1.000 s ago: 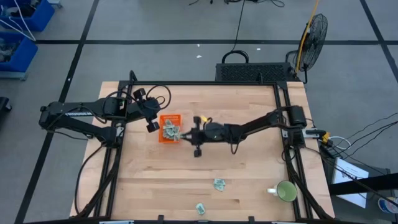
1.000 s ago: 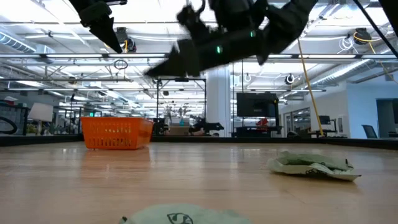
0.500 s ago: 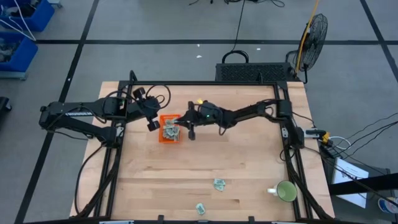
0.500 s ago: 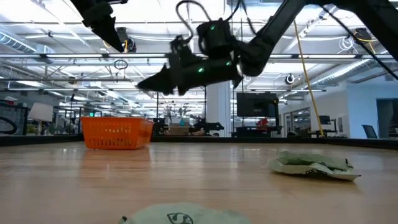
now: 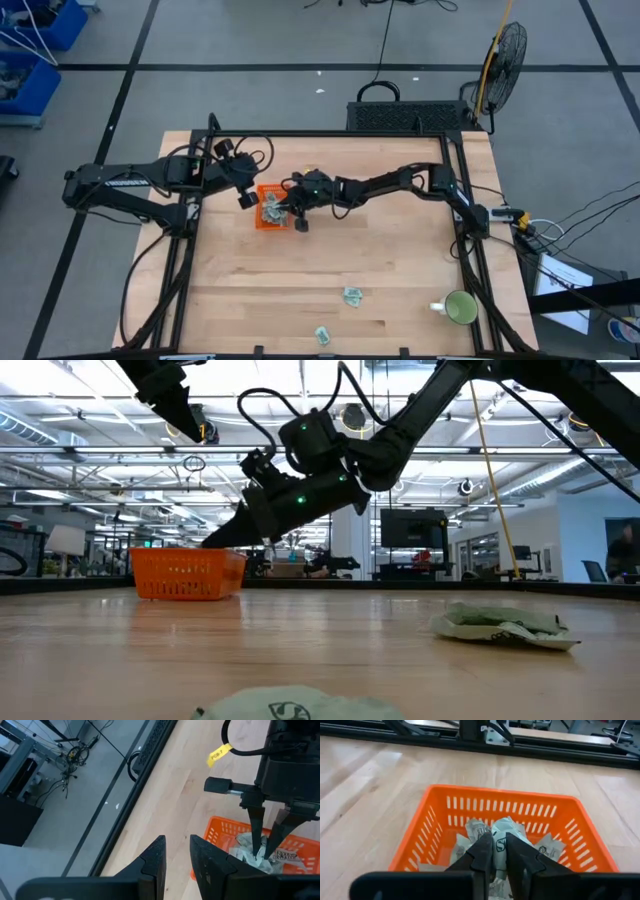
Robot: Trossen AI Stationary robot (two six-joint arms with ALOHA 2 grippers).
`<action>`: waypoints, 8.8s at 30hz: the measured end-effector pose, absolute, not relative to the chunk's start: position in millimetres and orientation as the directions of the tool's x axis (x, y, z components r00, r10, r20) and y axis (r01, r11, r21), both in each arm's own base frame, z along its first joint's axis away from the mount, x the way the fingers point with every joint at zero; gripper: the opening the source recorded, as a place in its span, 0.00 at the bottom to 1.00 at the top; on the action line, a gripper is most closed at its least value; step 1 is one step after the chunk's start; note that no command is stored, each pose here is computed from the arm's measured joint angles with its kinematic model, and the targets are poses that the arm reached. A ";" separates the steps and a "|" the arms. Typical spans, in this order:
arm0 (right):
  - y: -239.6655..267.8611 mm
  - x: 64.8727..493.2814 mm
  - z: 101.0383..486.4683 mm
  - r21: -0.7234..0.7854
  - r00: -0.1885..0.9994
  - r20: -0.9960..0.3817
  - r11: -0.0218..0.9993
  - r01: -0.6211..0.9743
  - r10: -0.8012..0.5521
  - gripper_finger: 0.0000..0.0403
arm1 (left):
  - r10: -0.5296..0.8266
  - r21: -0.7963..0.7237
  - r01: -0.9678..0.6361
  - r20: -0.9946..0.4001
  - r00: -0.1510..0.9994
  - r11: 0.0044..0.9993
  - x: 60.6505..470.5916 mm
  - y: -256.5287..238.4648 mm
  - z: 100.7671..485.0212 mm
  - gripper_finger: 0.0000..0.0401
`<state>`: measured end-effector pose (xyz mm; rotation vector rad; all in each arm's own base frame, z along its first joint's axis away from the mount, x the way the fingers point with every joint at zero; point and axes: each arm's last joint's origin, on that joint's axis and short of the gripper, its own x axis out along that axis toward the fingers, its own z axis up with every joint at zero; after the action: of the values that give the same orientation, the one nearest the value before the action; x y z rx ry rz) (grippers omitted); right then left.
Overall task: Pick and place Stevia / Truvia into bins
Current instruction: Put the green stevia packet into the orange bin, then put the top green stevia packet into the orange bin, then put the right green stevia packet into the orange bin, then put the green stevia packet into the orange bin
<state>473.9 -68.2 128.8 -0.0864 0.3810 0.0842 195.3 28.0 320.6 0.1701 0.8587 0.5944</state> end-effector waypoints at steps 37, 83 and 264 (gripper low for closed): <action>104.3 349.3 242.7 0.079 0.438 -0.888 0.986 -0.149 0.137 0.30 | 0.548 0.327 -0.463 -0.671 0.500 0.824 194.6 27.7 319.8 0.23; 140.7 263.2 100.4 0.164 0.679 -0.730 0.984 0.071 0.073 0.32 | 0.420 0.200 -0.415 -0.720 0.552 0.888 196.3 24.1 318.6 0.23; 172.0 400.6 177.7 0.034 0.569 -0.672 0.788 -0.615 0.473 0.33 | 0.287 0.153 -0.254 -0.689 0.665 0.955 207.0 -19.9 254.2 0.23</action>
<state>400.6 172.0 177.7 -0.2127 0.7215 0.6443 207.0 -19.9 254.2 0.0453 0.7855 0.3053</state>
